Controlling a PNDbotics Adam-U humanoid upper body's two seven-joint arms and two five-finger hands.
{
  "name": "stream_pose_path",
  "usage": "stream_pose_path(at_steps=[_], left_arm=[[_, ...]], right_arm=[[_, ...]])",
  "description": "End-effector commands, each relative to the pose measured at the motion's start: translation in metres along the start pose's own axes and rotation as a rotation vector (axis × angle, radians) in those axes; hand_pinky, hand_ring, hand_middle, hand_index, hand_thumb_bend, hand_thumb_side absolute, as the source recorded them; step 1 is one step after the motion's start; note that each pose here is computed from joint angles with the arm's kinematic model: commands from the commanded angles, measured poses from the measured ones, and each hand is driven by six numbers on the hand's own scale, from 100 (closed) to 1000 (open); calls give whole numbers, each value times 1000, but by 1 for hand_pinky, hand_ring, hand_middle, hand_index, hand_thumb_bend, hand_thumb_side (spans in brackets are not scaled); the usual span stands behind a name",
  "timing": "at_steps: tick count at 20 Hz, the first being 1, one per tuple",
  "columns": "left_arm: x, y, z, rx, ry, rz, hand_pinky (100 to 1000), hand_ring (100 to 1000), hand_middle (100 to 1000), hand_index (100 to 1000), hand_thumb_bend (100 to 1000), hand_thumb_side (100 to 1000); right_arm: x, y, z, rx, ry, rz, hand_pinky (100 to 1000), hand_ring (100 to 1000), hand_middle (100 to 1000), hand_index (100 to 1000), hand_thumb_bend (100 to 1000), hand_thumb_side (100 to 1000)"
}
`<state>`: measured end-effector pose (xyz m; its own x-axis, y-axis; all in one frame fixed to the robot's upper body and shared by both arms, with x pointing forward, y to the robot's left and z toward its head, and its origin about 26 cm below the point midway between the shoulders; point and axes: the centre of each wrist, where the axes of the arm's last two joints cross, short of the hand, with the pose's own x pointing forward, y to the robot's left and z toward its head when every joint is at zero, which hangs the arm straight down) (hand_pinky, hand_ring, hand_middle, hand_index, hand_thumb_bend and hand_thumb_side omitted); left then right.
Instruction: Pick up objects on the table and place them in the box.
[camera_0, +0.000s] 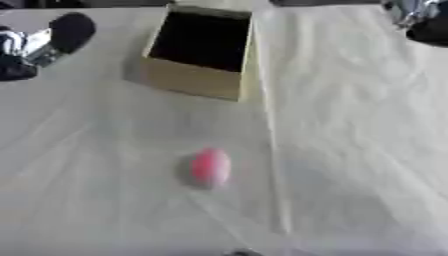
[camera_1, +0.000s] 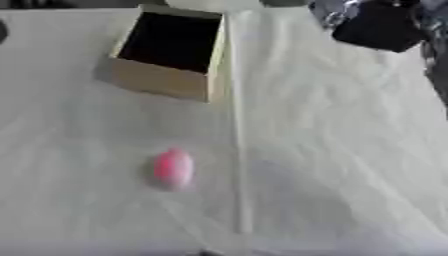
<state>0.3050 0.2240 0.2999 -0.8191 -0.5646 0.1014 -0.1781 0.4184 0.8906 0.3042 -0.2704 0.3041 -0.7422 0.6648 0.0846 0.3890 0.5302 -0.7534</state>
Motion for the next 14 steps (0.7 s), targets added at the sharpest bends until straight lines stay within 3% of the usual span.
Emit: stream_pose_path(at_steps=[1,10,14], left_arm=[[9,4,-7,-119,-33,-22,745,782,718,868,598,830],[23,-2,-22,-372,-59,42,788,814,753,883,626,747],[28,-5,-27,-486,-87,75,797,828,765,886,606,661]], right_arm=[[1,-12,-1,-72,-5,19,911,834,758,905,100,811],[-3,-15,4,-131,19,29,911,828,755,897,100,802],[-4,-15,5,-144,25,32,911,826,754,897,100,808]])
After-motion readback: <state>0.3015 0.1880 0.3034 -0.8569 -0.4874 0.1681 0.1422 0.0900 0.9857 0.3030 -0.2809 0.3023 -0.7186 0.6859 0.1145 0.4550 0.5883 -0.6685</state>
